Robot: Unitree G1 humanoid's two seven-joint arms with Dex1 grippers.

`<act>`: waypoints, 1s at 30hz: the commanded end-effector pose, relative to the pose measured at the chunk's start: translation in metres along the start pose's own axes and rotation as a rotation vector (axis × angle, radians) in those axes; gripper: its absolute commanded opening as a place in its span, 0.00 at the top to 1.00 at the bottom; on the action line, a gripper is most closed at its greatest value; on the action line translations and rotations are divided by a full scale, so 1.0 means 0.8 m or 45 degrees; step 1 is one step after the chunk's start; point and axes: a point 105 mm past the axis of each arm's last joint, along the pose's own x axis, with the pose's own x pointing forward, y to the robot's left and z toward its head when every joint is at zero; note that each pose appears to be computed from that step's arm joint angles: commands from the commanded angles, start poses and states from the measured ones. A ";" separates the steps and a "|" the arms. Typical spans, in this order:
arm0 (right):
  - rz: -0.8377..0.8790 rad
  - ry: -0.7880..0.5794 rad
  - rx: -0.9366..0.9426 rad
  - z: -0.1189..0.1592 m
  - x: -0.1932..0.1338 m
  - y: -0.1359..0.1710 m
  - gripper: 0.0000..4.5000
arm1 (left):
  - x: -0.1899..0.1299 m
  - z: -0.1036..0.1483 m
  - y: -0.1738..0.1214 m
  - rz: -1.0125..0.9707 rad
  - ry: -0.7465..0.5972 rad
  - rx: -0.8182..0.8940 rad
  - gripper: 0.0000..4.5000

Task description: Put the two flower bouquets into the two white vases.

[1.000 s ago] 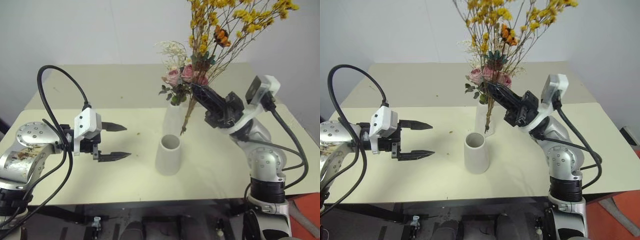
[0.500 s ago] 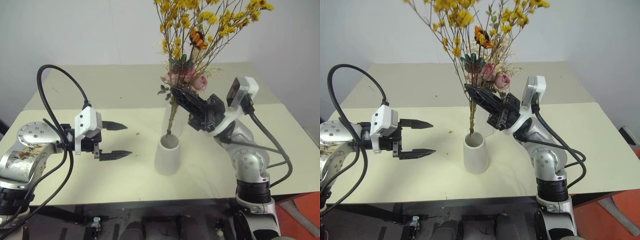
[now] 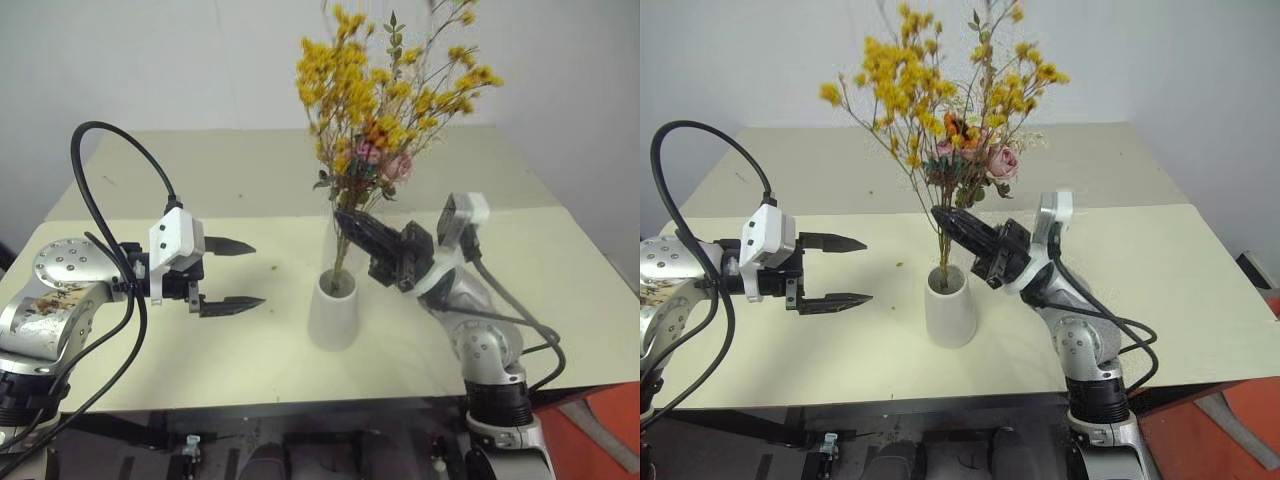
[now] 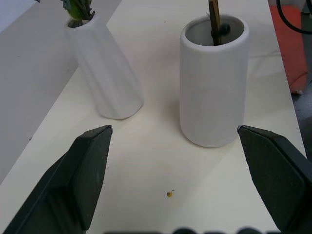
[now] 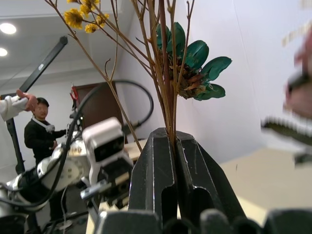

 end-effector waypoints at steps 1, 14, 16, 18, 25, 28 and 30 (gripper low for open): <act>0.039 -0.043 -0.055 0.010 0.004 0.005 0.98 | -0.002 0.009 0.004 0.020 -0.008 0.044 0.00; 0.100 0.013 -0.042 0.009 -0.014 0.011 0.15 | 0.000 0.008 0.006 0.022 -0.009 0.055 0.00; 0.101 0.035 -0.052 0.008 -0.017 0.011 0.01 | 0.000 0.008 0.007 0.021 -0.011 0.056 0.00; 0.108 0.081 -0.070 0.005 -0.021 0.012 0.01 | 0.001 0.008 0.008 0.022 -0.010 0.058 0.00; 0.164 0.258 -0.123 0.001 -0.035 0.017 0.01 | 0.003 0.006 0.009 0.016 -0.008 0.067 0.00; 0.189 0.405 -0.201 -0.007 -0.041 0.018 0.01 | 0.003 0.005 0.010 0.019 -0.004 0.067 0.00; 0.191 0.431 -0.236 -0.001 -0.042 0.016 0.01 | 0.004 0.004 0.010 0.020 0.000 0.067 0.00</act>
